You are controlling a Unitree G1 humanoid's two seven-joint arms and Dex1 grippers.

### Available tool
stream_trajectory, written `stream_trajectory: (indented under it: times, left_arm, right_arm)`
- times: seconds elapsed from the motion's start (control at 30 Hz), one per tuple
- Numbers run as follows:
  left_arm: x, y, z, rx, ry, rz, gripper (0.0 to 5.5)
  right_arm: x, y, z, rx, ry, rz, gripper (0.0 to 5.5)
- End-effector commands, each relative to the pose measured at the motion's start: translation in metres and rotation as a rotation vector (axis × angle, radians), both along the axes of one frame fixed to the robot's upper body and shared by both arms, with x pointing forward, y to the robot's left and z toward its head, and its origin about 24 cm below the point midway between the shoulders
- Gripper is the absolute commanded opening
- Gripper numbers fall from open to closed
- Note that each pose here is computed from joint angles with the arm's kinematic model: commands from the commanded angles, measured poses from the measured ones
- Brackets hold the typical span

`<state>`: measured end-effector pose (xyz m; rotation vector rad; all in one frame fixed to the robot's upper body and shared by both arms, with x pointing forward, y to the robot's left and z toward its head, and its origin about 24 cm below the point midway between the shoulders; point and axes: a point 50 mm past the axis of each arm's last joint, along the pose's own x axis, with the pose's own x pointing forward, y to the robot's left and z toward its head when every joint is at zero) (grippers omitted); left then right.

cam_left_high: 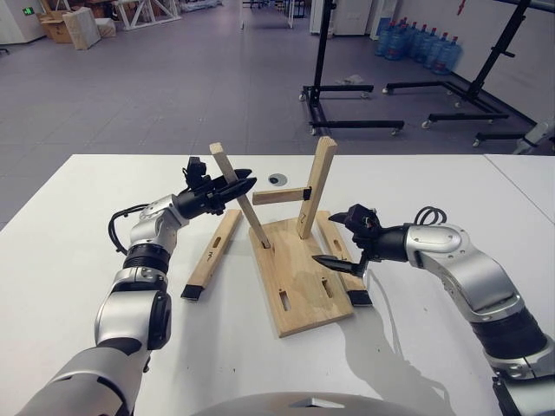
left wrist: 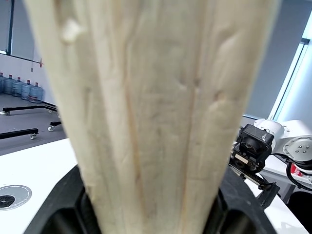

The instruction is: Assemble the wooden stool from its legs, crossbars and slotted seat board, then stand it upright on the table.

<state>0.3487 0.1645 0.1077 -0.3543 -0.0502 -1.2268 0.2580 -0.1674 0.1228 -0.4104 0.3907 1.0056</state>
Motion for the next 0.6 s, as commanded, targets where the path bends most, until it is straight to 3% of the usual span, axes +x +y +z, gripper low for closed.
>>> stream_trajectory:
  times: [0.03,0.27,0.6]
  left_arm:
    - [-0.002,-0.001,-0.005,0.101,0.031,-0.037,2.02]
    - [-0.004,-0.011,-0.009,0.213,-0.006,-0.082,2.02]
    - [0.000,-0.012,-0.005,0.174,0.024,-0.060,2.02]
  right_arm:
    - [0.000,0.003,0.004,0.004,-0.012,0.014,5.40]
    - [0.001,0.005,0.005,0.007,-0.022,0.012,5.40]
    - [0.001,0.006,0.010,0.011,-0.036,0.017,5.40]
